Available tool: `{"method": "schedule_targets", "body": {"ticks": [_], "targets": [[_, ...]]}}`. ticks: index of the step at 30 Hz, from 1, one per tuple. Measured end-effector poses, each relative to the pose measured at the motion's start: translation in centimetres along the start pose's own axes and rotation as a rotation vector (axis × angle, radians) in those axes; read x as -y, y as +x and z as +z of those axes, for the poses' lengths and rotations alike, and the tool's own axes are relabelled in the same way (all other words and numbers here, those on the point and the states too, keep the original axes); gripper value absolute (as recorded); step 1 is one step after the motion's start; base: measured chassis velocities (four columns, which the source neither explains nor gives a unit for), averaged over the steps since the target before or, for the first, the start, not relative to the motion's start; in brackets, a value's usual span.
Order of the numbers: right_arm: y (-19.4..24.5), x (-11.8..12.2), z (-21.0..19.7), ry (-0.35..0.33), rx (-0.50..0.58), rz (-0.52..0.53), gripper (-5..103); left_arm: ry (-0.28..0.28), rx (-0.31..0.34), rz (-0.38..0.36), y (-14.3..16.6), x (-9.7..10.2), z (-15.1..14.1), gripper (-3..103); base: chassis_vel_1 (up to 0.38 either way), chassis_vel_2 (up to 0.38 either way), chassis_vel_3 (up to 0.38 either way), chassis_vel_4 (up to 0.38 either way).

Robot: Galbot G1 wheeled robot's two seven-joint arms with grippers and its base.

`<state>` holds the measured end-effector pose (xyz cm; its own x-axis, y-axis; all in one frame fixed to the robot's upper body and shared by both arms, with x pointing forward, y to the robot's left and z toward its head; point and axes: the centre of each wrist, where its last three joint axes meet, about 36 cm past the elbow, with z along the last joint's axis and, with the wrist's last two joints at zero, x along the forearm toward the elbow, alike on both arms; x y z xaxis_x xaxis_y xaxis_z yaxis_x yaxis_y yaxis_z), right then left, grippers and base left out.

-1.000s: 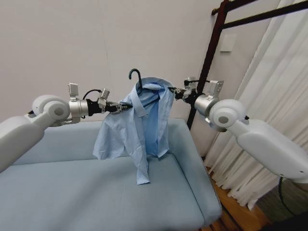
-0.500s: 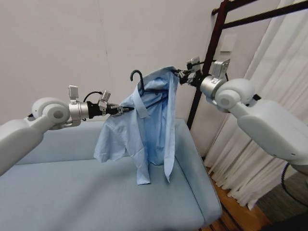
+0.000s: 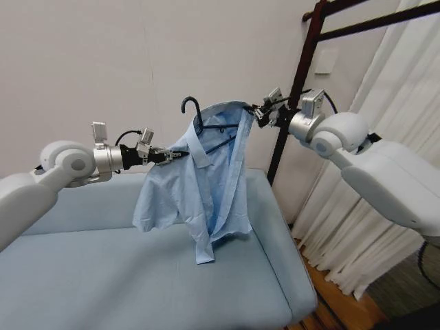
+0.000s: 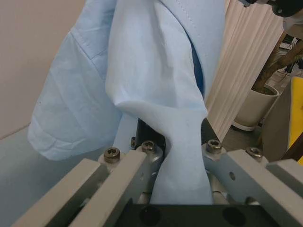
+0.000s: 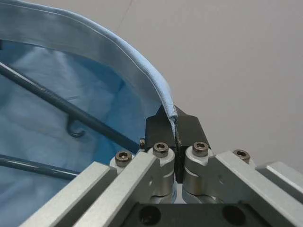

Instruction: Pick up the clothes from the sofa and hang them on the clothes hanger.

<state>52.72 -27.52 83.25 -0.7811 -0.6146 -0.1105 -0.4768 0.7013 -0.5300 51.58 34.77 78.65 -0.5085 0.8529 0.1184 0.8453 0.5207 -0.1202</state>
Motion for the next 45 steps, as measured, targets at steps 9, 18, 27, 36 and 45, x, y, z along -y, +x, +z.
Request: {"method": "schedule_targets", "body": {"ticks": [9, 18, 27, 36, 45], "targets": [[1.4, -3.2, -0.4, -0.010, -0.007, -0.107, 0, -0.005, 0.016, -0.002, 0.0, 0.0, -0.4, 8, 0.000, 0.000, 0.000, 0.000], [-0.6, 0.5, 0.7, 0.038, -0.007, -0.046, 0, -0.005, 0.025, 0.004, 0.5, 0.4, -0.4, 8, 0.000, 0.000, 0.000, 0.000], [-1.3, 3.0, 0.2, 0.066, -0.011, -0.113, 0, 0.000, 0.022, -0.002, 0.9, 0.3, -0.4, 8, 0.000, 0.000, 0.000, 0.000], [-0.7, 1.1, -1.2, 0.092, -0.016, -0.255, 0, 0.004, 0.020, -0.002, 0.8, 0.2, -0.3, 8, 0.000, 0.000, 0.000, 0.000], [-1.3, -0.8, -2.5, 0.088, 0.003, -0.297, 0, 0.002, 0.020, 0.002, 0.8, 0.3, -0.5, 8, 0.000, 0.000, 0.000, 0.000]]}}
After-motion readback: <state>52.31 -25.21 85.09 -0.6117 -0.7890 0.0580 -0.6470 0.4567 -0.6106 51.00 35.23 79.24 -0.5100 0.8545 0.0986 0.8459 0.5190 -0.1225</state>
